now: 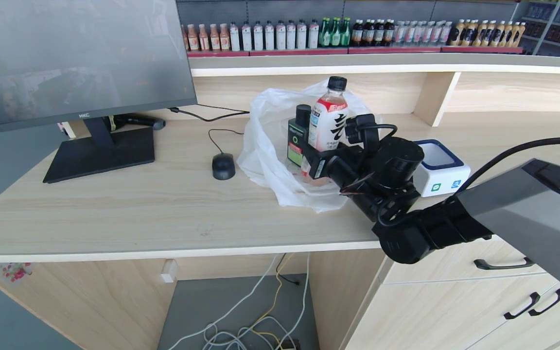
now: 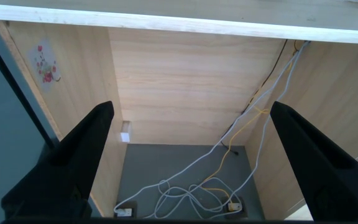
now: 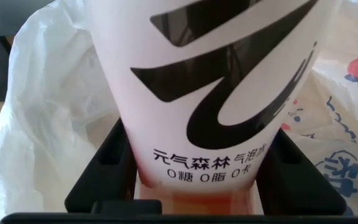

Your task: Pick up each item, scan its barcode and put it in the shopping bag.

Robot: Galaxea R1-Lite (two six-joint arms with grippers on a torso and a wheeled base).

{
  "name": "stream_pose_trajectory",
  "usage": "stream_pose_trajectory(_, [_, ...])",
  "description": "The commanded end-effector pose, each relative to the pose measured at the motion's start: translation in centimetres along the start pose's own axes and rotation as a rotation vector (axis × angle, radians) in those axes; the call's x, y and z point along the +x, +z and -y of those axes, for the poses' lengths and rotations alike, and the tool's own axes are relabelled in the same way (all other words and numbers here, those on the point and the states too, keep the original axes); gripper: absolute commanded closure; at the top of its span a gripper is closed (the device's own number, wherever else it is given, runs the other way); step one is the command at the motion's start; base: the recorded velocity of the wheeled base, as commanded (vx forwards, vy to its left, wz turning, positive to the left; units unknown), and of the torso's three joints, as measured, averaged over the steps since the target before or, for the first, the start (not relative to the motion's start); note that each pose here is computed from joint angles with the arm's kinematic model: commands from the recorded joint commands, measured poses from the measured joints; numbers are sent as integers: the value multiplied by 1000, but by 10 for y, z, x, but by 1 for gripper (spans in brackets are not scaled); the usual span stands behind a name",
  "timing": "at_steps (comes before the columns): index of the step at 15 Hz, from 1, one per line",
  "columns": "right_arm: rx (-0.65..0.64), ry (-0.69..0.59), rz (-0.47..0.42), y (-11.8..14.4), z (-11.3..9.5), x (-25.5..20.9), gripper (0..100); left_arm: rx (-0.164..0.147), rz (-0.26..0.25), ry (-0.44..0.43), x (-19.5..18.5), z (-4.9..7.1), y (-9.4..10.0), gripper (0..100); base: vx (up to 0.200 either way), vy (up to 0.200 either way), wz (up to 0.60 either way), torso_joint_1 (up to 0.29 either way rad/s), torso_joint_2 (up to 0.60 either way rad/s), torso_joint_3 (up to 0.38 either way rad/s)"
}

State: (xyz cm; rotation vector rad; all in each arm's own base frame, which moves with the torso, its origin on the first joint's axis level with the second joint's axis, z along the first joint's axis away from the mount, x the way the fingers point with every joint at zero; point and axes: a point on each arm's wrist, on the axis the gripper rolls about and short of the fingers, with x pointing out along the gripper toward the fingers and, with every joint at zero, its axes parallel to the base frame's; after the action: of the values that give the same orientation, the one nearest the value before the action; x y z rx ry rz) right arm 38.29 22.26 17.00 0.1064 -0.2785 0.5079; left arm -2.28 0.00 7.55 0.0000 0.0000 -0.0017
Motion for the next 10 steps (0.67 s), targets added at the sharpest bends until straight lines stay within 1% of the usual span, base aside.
stream_pose_trajectory(1, [-1, 0, -5, -2, 0, 0, 100, 0, 0, 0, 0, 0, 0, 0, 0, 0, 0, 0, 0, 0])
stream_pose_trajectory(2, [-1, 0, -8, -3, 0, -1, 100, 0, 0, 0, 0, 0, 0, 0, 0, 0, 0, 0, 0, 0])
stream_pose_trajectory(3, [-2, -2, -8, -3, 1, -1, 0, 0, 0, 0, 0, 0, 0, 0, 0, 0, 0, 0, 0, 0])
stream_pose_trajectory(10, [5, 0, 6, -1, 0, -1, 0, 0, 0, 0, 0, 0, 0, 0, 0, 0, 0, 0, 0, 0])
